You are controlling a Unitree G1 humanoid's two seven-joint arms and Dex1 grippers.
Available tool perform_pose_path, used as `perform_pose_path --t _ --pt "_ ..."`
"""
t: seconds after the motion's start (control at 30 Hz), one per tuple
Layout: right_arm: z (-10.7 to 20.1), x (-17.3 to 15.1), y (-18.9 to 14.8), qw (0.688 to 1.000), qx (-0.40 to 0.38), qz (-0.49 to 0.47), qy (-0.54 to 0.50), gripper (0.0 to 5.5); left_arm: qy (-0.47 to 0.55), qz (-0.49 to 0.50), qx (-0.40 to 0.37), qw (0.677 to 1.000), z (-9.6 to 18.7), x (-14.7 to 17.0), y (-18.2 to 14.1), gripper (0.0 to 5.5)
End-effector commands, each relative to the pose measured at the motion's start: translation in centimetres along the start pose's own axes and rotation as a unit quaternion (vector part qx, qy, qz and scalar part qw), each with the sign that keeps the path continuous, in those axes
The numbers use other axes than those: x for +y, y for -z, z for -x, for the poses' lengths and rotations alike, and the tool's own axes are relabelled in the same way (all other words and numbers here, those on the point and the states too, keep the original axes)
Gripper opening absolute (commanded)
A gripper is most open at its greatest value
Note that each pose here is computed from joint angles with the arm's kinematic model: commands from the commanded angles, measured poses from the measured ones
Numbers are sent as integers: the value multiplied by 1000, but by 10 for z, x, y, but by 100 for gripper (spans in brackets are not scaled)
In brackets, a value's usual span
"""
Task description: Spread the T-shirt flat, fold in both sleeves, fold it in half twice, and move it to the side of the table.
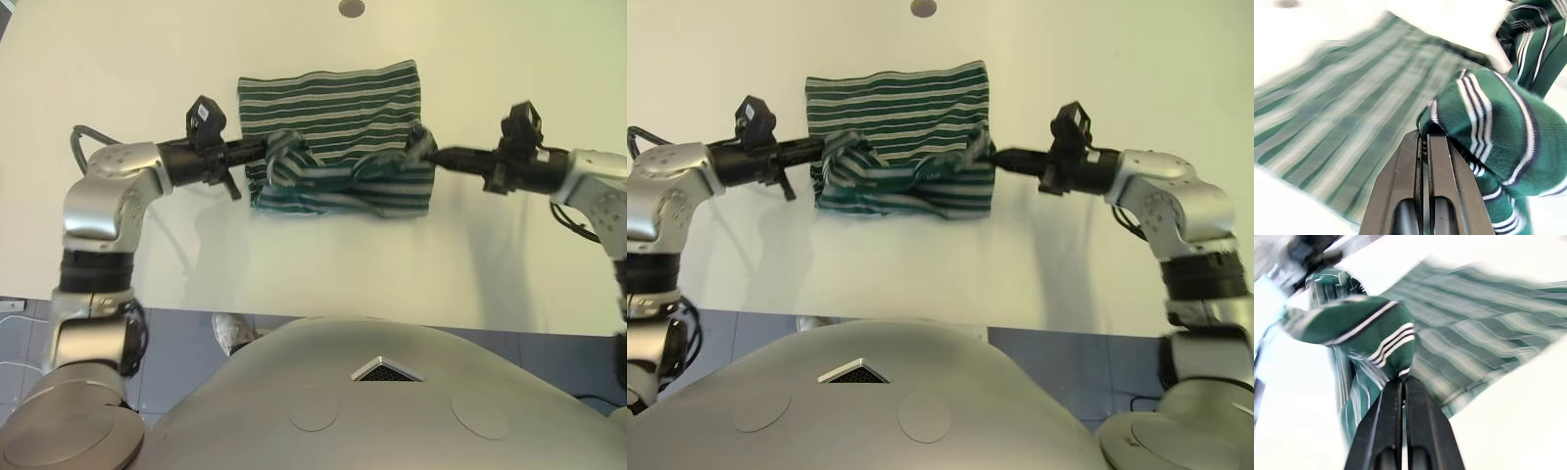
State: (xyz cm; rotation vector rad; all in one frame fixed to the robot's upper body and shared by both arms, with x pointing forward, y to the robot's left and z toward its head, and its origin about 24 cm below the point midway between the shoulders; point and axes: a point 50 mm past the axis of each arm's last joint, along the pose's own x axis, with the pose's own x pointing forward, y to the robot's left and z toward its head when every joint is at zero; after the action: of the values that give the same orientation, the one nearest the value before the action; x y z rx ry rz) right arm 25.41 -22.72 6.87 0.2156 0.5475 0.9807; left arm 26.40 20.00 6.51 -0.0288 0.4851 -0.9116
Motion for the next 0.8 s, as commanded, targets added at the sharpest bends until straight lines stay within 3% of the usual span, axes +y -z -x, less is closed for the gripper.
perform_pose_path --t 0.03,0.23,0.27,0.33,0.4,0.47,0.57,0.67,0.8 --pt "-32 -24 -25 997 -48 -35 56 0 -58 7 -42 997 -32 27 -25 3" --pt "-68 -48 -35 987 -44 -32 150 0 -164 46 2 985 -48 56 -15 3" --pt "-69 -52 -34 985 -42 -35 166 29 -181 58 11 982 -47 59 -11 0" --pt "-70 -56 -33 980 -48 -43 187 75 -211 77 22 974 -44 62 -3 54" --pt "-67 -62 -36 972 -61 -29 224 79 -247 93 30 964 -38 64 5 88" --pt "-63 -61 -47 965 -76 46 248 79 -265 83 11 961 -33 61 3 88" --pt "-76 -32 -56 971 -74 164 156 20 -264 30 -44 963 -18 50 -16 91" --pt "-86 -8 -38 973 -30 219 65 0 -175 -44 -77 981 -18 21 -39 63" --pt "-89 20 -1 956 70 282 -51 0 -45 -146 31 988 -38 -19 -21 1"
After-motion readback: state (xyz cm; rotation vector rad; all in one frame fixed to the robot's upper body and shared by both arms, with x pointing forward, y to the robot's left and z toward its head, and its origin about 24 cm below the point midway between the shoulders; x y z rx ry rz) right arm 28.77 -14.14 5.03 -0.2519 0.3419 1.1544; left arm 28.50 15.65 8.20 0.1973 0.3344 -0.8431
